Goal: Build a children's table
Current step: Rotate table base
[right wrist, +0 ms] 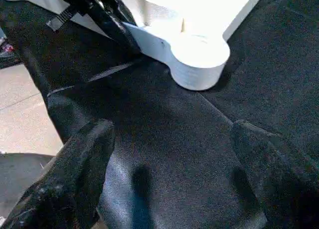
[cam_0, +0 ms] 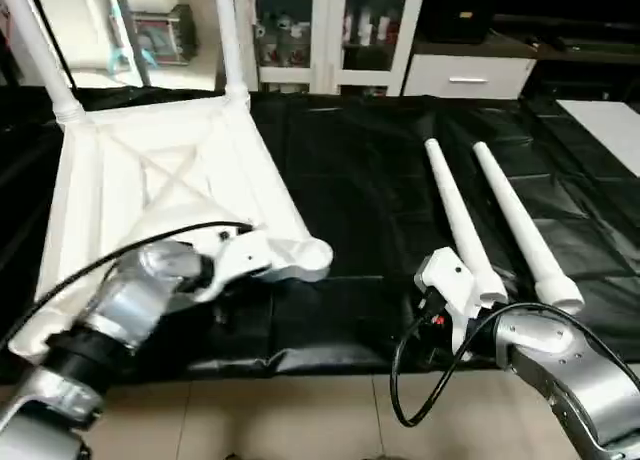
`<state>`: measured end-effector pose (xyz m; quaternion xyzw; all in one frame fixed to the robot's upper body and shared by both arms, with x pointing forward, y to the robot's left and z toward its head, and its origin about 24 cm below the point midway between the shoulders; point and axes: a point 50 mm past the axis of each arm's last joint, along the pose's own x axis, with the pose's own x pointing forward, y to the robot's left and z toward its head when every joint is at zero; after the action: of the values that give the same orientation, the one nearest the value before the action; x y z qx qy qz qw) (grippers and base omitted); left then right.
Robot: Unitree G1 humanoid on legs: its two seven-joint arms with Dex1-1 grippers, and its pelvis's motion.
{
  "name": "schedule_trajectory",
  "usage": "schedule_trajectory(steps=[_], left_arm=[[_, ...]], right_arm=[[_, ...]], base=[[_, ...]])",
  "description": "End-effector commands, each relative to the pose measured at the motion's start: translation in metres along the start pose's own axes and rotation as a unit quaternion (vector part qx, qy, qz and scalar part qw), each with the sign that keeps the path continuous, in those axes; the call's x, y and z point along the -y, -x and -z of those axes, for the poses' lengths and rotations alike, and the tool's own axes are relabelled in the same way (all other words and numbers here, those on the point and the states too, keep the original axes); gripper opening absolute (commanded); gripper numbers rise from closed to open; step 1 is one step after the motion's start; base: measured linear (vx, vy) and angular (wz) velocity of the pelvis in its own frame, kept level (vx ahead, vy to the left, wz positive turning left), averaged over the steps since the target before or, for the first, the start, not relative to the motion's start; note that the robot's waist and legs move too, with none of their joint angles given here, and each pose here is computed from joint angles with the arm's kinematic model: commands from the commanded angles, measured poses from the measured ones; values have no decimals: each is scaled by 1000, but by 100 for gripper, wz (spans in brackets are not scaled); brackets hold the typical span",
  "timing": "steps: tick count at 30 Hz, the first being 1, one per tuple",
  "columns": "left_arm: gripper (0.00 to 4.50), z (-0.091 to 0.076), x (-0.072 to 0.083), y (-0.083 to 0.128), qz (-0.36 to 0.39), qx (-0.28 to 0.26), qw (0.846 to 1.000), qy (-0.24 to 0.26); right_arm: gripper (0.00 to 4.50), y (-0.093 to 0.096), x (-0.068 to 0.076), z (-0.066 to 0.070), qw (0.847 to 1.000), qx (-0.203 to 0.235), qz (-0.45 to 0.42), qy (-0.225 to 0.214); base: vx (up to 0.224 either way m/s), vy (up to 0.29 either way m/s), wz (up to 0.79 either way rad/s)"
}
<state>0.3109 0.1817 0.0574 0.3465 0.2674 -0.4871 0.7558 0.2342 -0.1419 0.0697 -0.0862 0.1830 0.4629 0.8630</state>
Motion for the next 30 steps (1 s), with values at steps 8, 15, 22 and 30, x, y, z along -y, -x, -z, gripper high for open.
schedule_trajectory(steps=[8,15,22,30], left_arm=[[1,18,-1,20,46,-40,998,-34],[60,13,-2,28,82,-12,997,4],[115,-1,-7,44,103,34,994,10],[139,-19,-24,75,79,105,990,44]], right_arm=[[407,2,4,-3,1000,5,9,7],[407,3,4,-3,1000,5,11,7],[407,6,7,-4,1000,6,20,4],[407,7,40,-17,990,31,134,-12]], base=[[0,0,0],[0,0,0],[0,0,0],[0,0,0]])
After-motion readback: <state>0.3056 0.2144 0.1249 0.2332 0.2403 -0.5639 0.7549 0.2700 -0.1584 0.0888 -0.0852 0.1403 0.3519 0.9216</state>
